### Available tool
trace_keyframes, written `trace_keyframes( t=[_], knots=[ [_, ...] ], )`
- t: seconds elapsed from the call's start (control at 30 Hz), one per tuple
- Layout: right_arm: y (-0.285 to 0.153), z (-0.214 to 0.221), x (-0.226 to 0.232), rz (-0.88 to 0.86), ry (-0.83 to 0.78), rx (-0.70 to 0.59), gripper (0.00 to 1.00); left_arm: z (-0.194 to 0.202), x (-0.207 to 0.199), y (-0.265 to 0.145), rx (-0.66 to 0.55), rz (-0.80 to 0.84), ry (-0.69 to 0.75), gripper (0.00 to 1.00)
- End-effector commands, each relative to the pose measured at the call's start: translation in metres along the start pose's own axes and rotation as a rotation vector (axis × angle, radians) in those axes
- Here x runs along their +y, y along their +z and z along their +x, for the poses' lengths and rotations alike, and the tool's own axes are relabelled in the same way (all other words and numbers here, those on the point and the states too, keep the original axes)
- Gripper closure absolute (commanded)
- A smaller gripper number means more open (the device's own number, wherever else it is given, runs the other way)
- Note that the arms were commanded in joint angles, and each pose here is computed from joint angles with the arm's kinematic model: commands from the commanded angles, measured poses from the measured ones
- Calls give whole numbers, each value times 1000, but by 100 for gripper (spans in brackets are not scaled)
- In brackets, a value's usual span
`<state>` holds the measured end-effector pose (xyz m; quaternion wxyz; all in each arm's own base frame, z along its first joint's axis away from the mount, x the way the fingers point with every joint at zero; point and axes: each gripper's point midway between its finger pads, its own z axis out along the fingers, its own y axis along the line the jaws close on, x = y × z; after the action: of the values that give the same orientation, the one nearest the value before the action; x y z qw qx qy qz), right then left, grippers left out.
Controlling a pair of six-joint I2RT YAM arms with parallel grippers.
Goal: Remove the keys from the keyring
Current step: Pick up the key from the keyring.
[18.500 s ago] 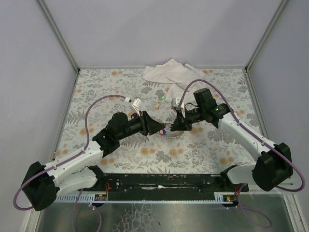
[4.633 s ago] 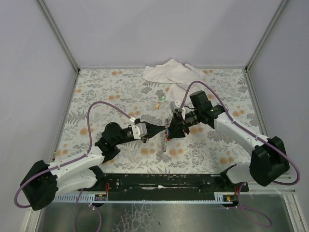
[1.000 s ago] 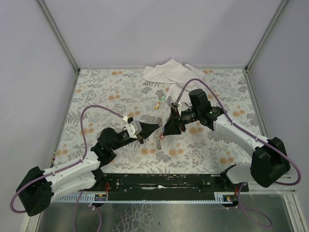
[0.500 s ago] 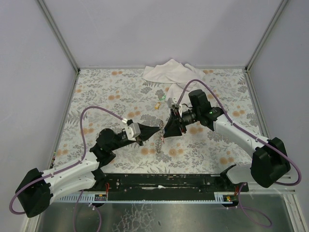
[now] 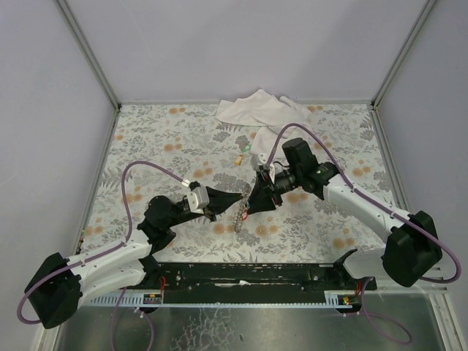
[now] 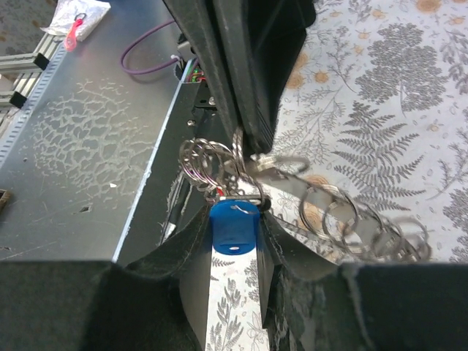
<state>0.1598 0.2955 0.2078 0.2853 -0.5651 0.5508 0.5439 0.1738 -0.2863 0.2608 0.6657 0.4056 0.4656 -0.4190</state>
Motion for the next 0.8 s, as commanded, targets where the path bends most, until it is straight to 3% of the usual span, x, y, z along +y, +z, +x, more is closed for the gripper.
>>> trace_keyframes(
  t=[0.0,0.13,0.5,0.57,0.77],
  knots=[
    [14,-6,3,-11,-9,15,85,-40,2,3,-169,4,40,100],
    [17,-2,-5,20,19,30,85,-44,1,3,-191,7,37,100],
    [5,-14,1,37,-53,34,62,-44,-1,-2,-192,9,36,100],
    [4,-15,2,34,-47,22,63,-44,-2,-3,-192,9,34,100],
    [6,-19,4,19,-34,-2,84,-43,0,-4,-190,-3,23,100]
  ],
)
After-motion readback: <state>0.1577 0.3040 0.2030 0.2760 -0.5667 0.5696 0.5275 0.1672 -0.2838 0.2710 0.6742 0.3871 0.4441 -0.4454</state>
